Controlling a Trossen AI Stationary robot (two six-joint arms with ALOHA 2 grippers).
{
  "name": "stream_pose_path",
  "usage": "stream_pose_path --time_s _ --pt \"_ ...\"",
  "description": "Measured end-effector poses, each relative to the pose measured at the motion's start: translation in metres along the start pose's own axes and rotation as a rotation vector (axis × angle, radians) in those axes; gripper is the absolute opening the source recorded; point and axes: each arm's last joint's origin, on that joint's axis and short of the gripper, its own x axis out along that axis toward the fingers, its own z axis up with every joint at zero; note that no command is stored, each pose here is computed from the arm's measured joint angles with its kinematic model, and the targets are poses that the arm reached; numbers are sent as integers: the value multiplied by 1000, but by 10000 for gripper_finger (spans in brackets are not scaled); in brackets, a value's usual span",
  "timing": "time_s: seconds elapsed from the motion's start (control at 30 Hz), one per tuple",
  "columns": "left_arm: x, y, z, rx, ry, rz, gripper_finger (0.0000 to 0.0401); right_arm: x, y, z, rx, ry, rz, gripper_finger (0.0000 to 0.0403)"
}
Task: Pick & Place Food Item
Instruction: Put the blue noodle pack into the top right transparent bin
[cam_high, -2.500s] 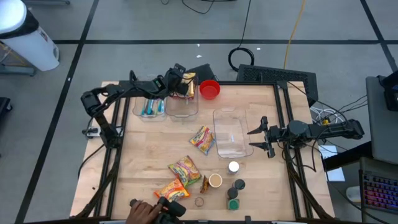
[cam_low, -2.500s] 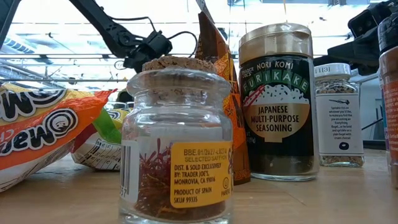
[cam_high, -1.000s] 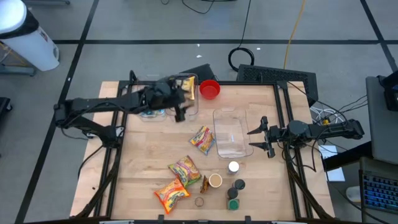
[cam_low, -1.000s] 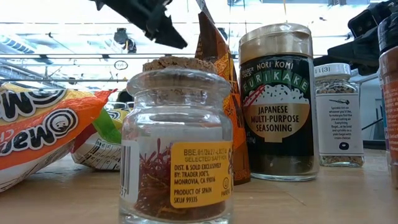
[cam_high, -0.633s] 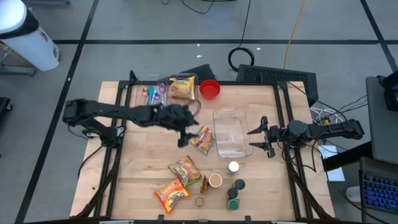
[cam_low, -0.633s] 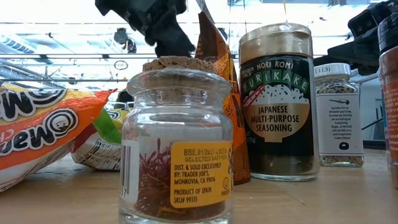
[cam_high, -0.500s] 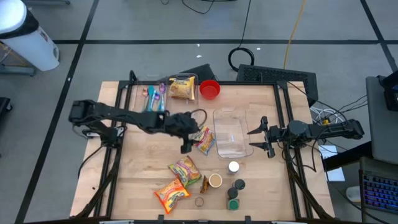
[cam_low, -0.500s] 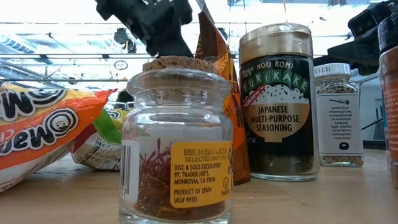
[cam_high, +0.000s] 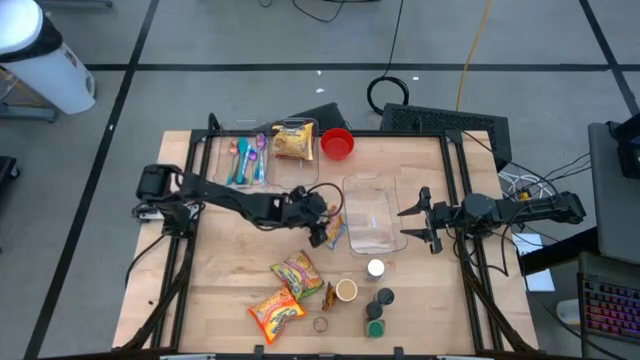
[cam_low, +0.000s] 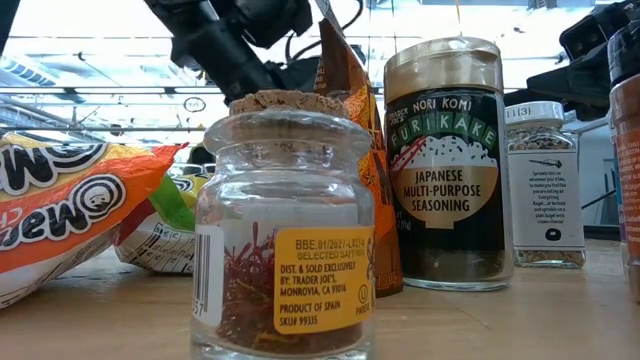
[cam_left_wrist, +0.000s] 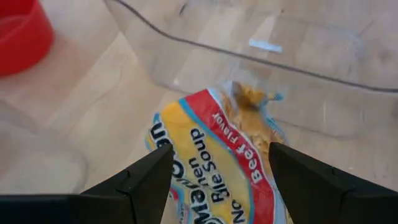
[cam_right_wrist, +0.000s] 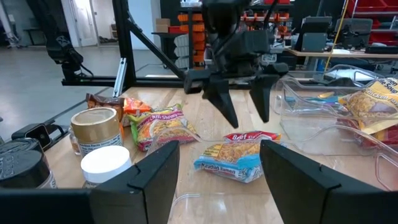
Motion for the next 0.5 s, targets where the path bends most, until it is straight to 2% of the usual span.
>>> stream_pose_path --time_s 0.27,0.5 --pt "20 0 -13 4 33 59 271 0 0 0 0 -1 0 219" --pt "20 0 -14 5 37 62 260 0 0 0 0 2 0 215"
